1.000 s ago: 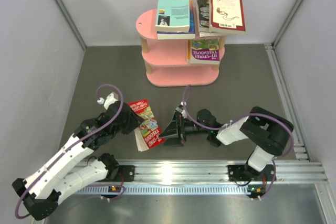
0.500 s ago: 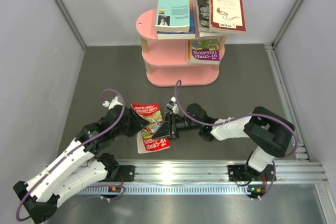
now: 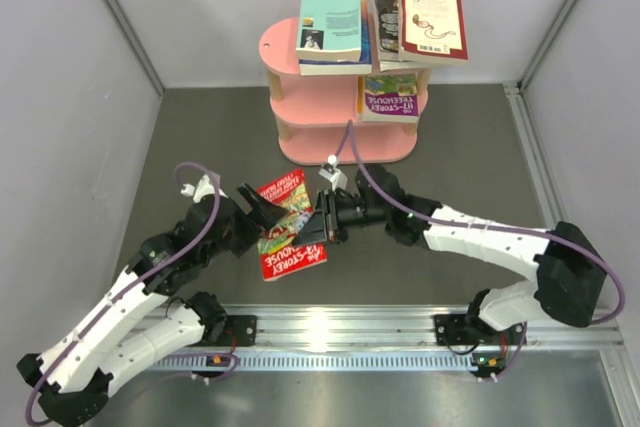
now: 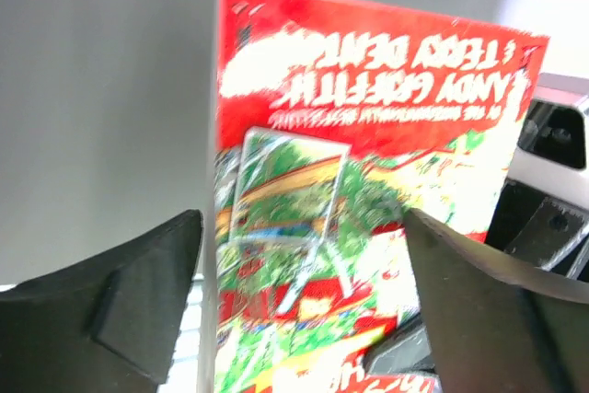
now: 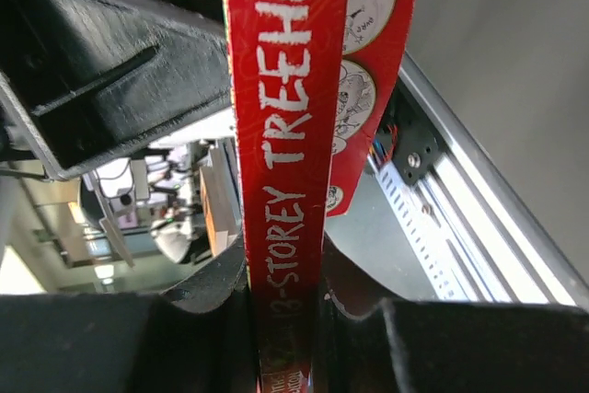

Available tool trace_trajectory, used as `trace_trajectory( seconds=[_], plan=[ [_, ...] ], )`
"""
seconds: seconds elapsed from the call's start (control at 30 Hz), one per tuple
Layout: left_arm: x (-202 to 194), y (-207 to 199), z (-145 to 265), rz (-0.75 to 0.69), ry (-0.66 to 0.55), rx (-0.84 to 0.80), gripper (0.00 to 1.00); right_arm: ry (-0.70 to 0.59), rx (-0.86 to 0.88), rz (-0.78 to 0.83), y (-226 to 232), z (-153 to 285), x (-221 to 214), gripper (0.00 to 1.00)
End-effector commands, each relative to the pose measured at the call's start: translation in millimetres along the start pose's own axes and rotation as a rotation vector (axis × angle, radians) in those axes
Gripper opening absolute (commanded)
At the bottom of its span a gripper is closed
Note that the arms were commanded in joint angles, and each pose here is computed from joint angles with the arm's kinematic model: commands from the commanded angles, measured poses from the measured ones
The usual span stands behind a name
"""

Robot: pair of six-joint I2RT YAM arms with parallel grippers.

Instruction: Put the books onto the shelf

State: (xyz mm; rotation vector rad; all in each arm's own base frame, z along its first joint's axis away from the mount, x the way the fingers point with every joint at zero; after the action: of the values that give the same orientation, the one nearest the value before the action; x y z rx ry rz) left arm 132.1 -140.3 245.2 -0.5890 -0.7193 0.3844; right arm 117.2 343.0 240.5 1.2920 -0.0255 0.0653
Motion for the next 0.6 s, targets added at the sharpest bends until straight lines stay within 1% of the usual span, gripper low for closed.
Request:
trace_trajectory(
  seconds=[0.0,0.03,0.13,0.2,0.23,0.37,0.43,0.47,0.53,0.57],
  plan=[
    [17,-14,20,-0.003,-0.065,-0.059,0.98,-0.1,0.153,0.26,88,38,18,0.0],
    [21,-21,23,0.004,-0.083,-0.09,0.98,-0.136,0.188,0.275,105,49,28,0.0],
    [31,-36,31,0.027,-0.124,-0.175,0.98,-0.191,0.263,0.275,137,70,42,0.0],
    [35,-45,31,0.042,-0.136,-0.21,0.98,-0.196,0.308,0.25,151,77,45,0.0],
    [36,-49,30,0.046,-0.138,-0.225,0.97,-0.205,0.351,0.265,162,82,48,0.0],
    [43,-69,20,0.072,-0.15,-0.267,0.94,-0.219,0.469,0.204,184,96,50,0.0],
    [46,-75,17,0.093,-0.154,-0.28,0.94,-0.231,0.517,0.162,182,100,53,0.0],
    [46,-78,13,0.099,-0.151,-0.282,0.94,-0.226,0.604,0.142,193,108,50,0.0],
    [49,-85,12,0.116,-0.158,-0.316,0.94,-0.246,0.668,0.082,188,114,56,0.0],
    [48,-86,10,0.119,-0.152,-0.318,0.94,-0.23,0.739,0.056,195,123,54,0.0]
  ],
)
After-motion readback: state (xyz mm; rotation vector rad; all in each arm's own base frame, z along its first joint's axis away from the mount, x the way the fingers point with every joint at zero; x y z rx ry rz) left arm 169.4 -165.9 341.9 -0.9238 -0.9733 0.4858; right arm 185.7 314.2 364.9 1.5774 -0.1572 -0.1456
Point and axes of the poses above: each gripper's point midway between its finger pads, its own z axis back along the fingers, its own y axis along the line the jaws close on, x = y × z, the point moved 6 cm from there along z, back along the fingers, and after that the axes turned 10 degrees about -z, right-handed, at the moved point
